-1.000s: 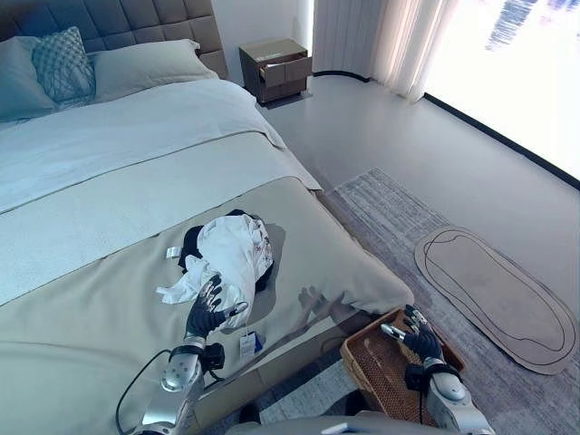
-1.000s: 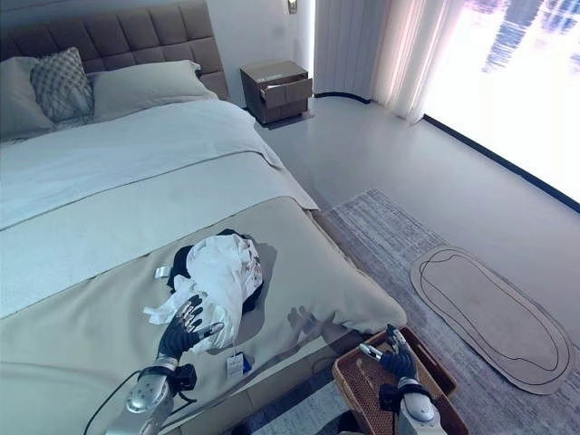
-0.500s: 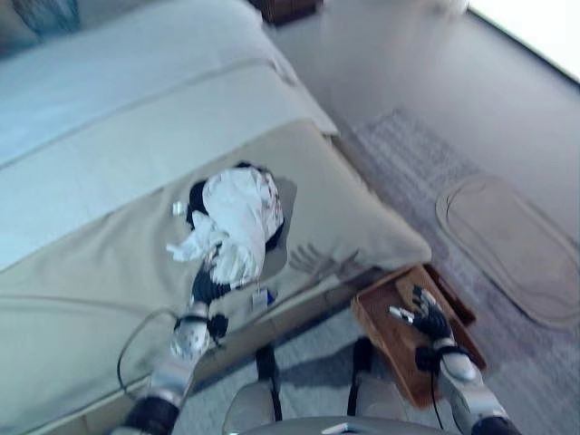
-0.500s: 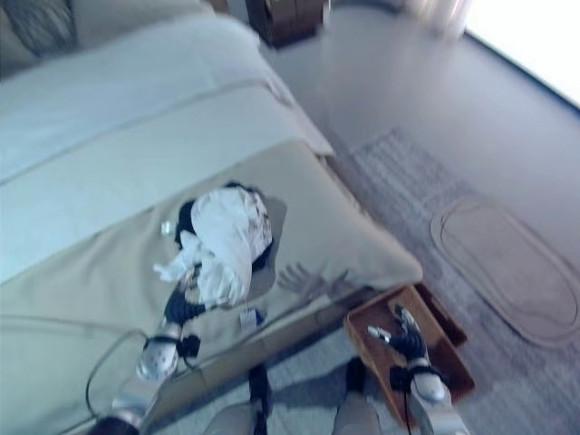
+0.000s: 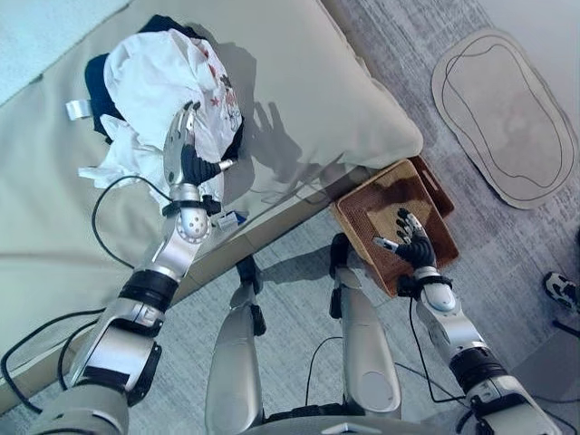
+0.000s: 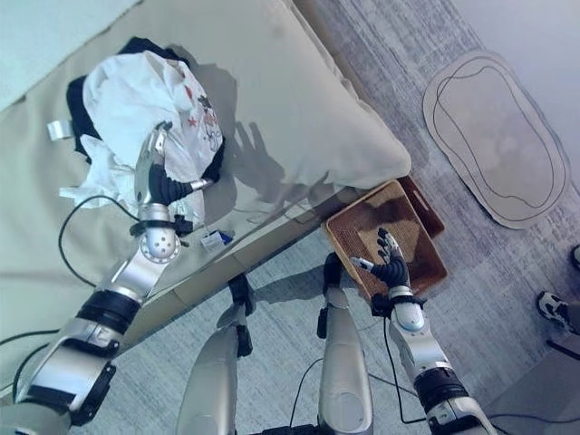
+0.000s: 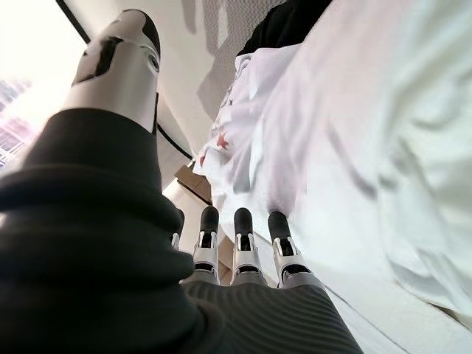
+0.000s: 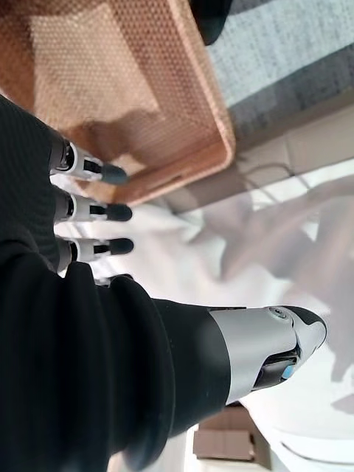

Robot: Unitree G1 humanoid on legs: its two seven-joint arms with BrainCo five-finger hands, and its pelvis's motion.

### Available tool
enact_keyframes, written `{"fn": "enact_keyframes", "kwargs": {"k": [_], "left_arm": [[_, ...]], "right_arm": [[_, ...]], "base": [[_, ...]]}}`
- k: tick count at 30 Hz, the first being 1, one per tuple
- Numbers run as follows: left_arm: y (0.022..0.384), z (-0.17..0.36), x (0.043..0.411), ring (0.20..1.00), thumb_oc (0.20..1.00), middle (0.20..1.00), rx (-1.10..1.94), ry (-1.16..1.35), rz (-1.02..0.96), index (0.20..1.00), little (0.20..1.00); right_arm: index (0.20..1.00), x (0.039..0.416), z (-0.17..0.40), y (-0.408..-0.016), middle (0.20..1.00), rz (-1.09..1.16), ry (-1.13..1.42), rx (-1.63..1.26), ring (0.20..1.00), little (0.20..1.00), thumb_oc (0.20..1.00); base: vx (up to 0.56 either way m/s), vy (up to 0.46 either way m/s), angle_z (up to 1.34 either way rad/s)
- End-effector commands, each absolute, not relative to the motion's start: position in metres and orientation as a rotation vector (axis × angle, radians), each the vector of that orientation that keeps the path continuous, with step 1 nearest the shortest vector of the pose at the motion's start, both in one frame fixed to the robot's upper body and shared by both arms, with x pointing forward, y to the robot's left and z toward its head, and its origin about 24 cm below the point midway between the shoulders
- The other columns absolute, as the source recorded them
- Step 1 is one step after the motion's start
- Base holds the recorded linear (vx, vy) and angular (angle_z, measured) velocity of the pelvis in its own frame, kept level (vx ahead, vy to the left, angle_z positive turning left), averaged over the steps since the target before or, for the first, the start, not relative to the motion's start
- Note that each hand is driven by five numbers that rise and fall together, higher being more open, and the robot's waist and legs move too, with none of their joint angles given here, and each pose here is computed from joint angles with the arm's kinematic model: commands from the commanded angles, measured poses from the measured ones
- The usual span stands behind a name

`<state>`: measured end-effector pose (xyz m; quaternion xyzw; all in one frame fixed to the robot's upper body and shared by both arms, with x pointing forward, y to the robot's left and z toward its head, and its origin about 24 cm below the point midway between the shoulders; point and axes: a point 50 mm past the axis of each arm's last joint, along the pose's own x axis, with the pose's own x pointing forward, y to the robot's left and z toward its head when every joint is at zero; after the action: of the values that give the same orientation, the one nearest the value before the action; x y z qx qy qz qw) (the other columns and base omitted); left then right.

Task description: Pick up clothes into the bucket

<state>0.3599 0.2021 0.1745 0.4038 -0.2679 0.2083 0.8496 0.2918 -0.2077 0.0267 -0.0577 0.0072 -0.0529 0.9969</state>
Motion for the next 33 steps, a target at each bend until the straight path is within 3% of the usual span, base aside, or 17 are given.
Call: {"fn": "enact_keyframes", "kwargs": {"k": [1, 13, 33], "left_arm": [[0.217, 0.203, 0.361, 1.000, 1.000, 1.000, 0.950, -0.662, 0.566, 1.000, 1.000], [0.267, 0.230, 0.381, 1.000, 1.000, 1.000, 1.358, -0.486, 0.766, 1.000, 1.000], [0.312, 0.157, 0.372, 1.000, 1.000, 1.000, 1.431, -0.001, 0.705, 1.000, 1.000]], "right_arm": [[1.000, 0.289, 0.047, -0.208, 1.000, -0.102, -0.117, -0.130, 1.000, 1.000, 1.000], [1.000, 0.295, 0.066, -0.202, 1.000, -0.071, -0.211, -0.134, 1.000, 1.000, 1.000], [1.000, 0.292, 0.061, -0.202, 1.000, -0.048, -0.194, -0.155, 1.000, 1.000, 1.000]], "base": [[0.00, 0.000, 0.00], [0.01, 0.008, -0.02], [0.01, 0.010, -0.04]]}}
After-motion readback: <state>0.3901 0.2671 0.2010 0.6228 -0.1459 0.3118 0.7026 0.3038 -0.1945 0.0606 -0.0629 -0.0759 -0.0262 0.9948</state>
